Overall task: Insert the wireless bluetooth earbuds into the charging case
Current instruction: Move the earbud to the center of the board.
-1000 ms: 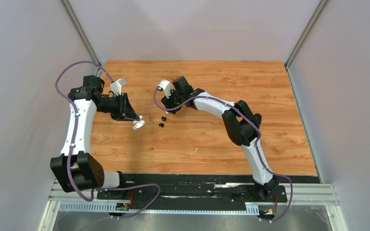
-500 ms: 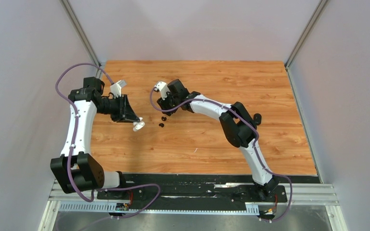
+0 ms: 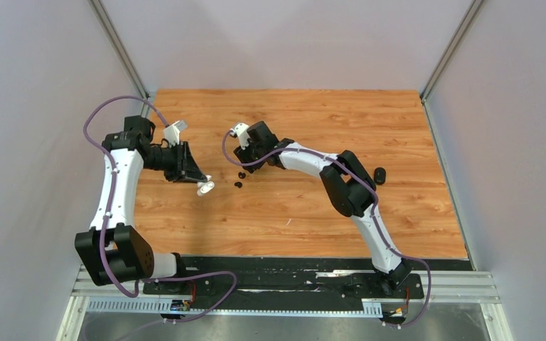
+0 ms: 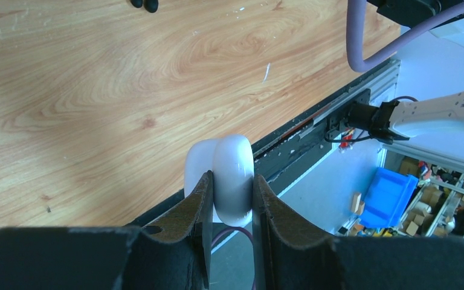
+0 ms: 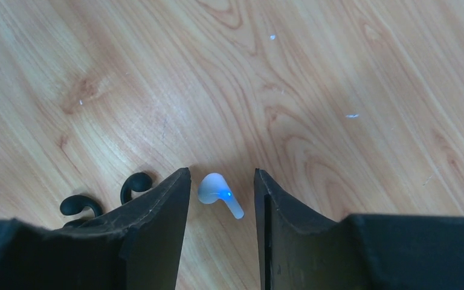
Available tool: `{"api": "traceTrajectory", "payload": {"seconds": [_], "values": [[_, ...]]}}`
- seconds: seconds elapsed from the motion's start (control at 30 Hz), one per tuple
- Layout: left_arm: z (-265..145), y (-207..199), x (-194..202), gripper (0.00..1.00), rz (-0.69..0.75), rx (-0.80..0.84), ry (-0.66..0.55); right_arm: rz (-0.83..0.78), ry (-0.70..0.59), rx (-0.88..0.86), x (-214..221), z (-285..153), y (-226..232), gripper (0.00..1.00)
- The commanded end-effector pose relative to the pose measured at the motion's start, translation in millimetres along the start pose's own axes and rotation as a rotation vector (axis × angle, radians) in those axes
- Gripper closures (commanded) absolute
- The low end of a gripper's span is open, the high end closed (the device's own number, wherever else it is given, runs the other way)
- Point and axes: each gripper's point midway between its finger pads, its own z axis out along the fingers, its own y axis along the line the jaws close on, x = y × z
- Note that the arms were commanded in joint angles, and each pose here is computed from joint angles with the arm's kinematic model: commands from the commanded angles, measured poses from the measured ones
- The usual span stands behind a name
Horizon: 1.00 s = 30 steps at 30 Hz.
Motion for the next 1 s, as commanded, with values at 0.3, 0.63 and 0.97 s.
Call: {"api": "traceTrajectory", "payload": {"seconds": [0.3, 0.63, 0.97], "values": [[-4, -7, -2, 1.00, 0.003, 0.028, -0.041, 0.037, 0.041, 0.003, 20, -7, 14, 0.62], [-4, -9, -3, 1.00, 0.002, 0.039, -0.043, 0.042, 0.104, -0.076, 48, -17, 20, 0.81], [-1, -10, -6, 1.00, -0.008, 0.064, -0.040, 0.087, 0.010, -0.356, 17, -64, 42, 1.00]]}}
